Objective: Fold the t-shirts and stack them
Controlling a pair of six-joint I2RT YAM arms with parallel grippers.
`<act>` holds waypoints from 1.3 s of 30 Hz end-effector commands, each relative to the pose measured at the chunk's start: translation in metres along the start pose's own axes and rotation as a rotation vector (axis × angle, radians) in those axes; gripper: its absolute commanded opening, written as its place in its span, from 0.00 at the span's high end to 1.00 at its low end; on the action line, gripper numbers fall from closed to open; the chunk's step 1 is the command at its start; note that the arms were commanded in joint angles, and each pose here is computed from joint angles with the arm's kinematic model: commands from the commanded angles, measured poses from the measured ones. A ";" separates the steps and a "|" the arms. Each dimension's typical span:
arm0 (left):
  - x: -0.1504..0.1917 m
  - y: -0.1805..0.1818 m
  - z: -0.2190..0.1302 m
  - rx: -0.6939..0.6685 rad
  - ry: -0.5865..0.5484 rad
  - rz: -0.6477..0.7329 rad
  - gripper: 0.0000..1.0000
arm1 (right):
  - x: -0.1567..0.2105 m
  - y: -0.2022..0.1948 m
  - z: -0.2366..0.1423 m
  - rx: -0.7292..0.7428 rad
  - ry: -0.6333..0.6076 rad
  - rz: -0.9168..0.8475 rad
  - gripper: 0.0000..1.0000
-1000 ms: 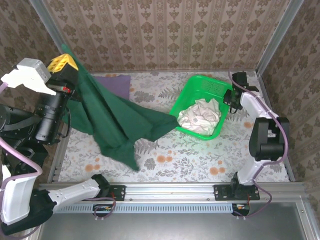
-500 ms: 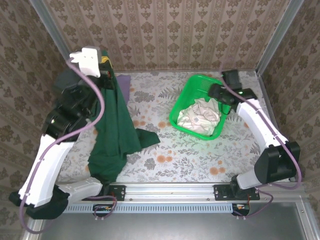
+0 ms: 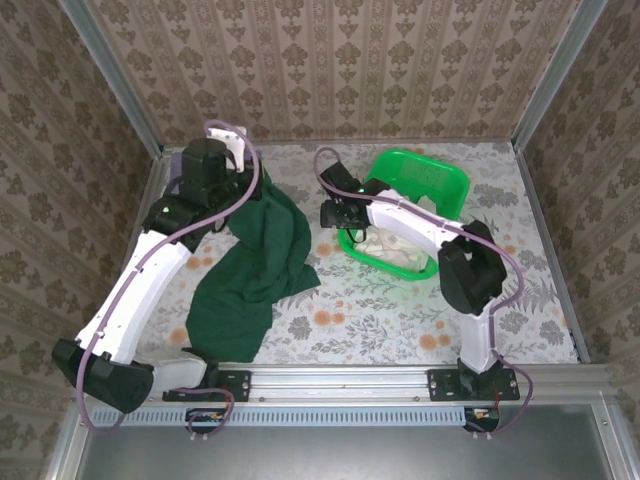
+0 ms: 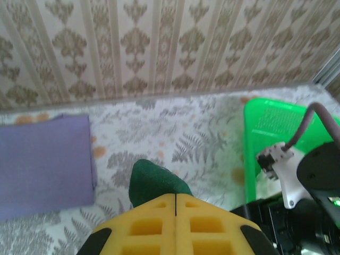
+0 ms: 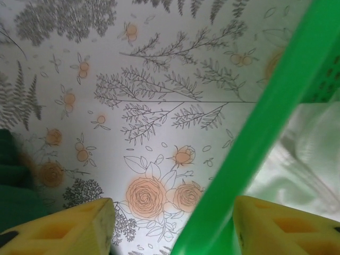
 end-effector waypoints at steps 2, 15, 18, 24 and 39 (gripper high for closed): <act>-0.016 0.008 -0.009 -0.019 -0.067 -0.010 1.00 | 0.006 -0.012 0.009 0.155 0.042 -0.040 0.47; -0.014 0.007 -0.005 0.053 -0.054 -0.073 1.00 | 0.018 -0.082 -0.002 0.226 0.099 -0.162 0.84; -0.014 0.007 -0.005 0.066 -0.051 -0.084 1.00 | 0.021 -0.111 -0.006 0.242 0.112 -0.159 0.84; -0.013 0.005 -0.004 0.079 -0.048 -0.094 1.00 | 0.025 -0.167 -0.016 0.278 0.114 -0.099 0.80; -0.011 0.004 -0.002 0.093 -0.043 -0.101 1.00 | 0.015 -0.246 -0.009 0.522 0.106 -0.196 0.83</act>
Point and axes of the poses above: each hand's point on the last joint's axis, 136 mm out from that joint toward the fingers, its own z axis out along the fingers, its own y axis along the line the jaws close on, x = y × z, the point moved 6 cm from there along -z, back along the fingers
